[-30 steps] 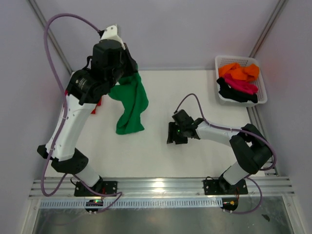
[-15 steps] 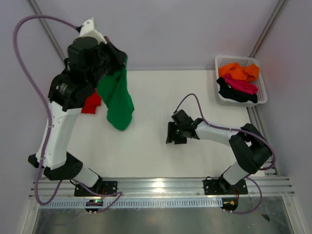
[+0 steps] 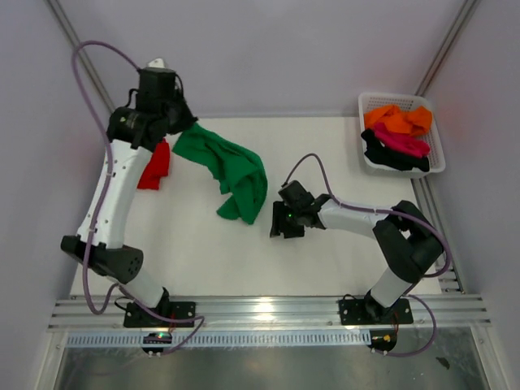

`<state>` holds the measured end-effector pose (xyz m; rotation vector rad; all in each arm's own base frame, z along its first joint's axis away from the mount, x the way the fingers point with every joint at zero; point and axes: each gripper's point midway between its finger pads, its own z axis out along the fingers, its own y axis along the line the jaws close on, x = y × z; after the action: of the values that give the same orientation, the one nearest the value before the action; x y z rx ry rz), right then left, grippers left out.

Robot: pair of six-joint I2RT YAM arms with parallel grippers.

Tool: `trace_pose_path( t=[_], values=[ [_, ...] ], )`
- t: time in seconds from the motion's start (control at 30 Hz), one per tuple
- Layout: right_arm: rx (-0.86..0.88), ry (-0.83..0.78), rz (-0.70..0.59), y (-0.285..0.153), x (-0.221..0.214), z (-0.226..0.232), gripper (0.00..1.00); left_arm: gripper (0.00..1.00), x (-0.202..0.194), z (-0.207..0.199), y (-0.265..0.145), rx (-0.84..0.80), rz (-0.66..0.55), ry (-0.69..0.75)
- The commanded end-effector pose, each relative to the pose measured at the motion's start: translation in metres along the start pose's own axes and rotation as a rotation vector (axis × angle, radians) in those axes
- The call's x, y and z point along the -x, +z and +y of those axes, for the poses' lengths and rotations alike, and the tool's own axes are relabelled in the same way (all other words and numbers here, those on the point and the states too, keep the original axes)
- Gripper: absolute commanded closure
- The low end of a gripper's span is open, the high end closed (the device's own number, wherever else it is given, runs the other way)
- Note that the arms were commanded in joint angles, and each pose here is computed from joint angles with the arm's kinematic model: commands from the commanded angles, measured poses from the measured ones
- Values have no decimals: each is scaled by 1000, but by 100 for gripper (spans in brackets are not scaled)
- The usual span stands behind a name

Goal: Fold and stack the t-shirts
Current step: Flatten out the tshirt

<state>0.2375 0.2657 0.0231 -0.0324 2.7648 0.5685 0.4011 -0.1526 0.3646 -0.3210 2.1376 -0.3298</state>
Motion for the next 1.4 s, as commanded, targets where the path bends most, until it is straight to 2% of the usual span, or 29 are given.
trace_pose_path(
  t=[0.0,0.1,0.17,0.23,0.3,0.37,0.5,0.6,0.67,0.8,0.9,1.0,1.07,1.17,1.2,1.23,1.37],
  values=[
    [-11,-8,11,6,-3,1,44,100,58,-4,-66,-152,-185,-83],
    [-11,-8,25,9,-6,1,44,100,52,-35,-60,-226,-158,-89],
    [-8,-7,30,11,-5,3,44,100,36,-69,-60,-281,-139,-5],
    [-3,-13,29,11,-4,8,44,100,19,-82,-59,-279,-99,52],
    [-6,-20,29,12,-3,9,44,100,24,-66,-51,-185,-133,54],
    [-5,-23,26,11,-2,11,44,100,27,-61,-53,-169,-151,60],
    [-6,-24,32,14,-5,11,44,100,29,-88,-68,-313,-130,64],
    [-2,-30,48,17,-8,14,45,100,20,-105,-71,-348,-119,110],
    [-5,-31,50,18,-7,15,44,100,32,-83,-68,-225,-180,100],
    [-4,-35,42,18,-8,17,44,100,62,-69,-79,-285,-227,-8],
    [0,-26,56,23,-12,16,44,100,51,-108,-89,-456,-160,24],
    [10,-29,70,27,-14,22,44,100,25,-139,-83,-504,-92,126],
    [12,-40,67,27,-13,25,44,100,33,-118,-71,-384,-135,85],
    [9,-42,67,27,-14,26,44,100,45,-91,-79,-353,-175,24],
    [9,-42,66,28,-14,26,44,100,55,-65,-68,-282,-198,-9],
    [9,-39,67,29,-14,25,44,100,61,-58,-73,-262,-222,-14],
    [15,-41,68,30,-16,29,44,100,44,-68,-69,-316,-128,32]
  ],
)
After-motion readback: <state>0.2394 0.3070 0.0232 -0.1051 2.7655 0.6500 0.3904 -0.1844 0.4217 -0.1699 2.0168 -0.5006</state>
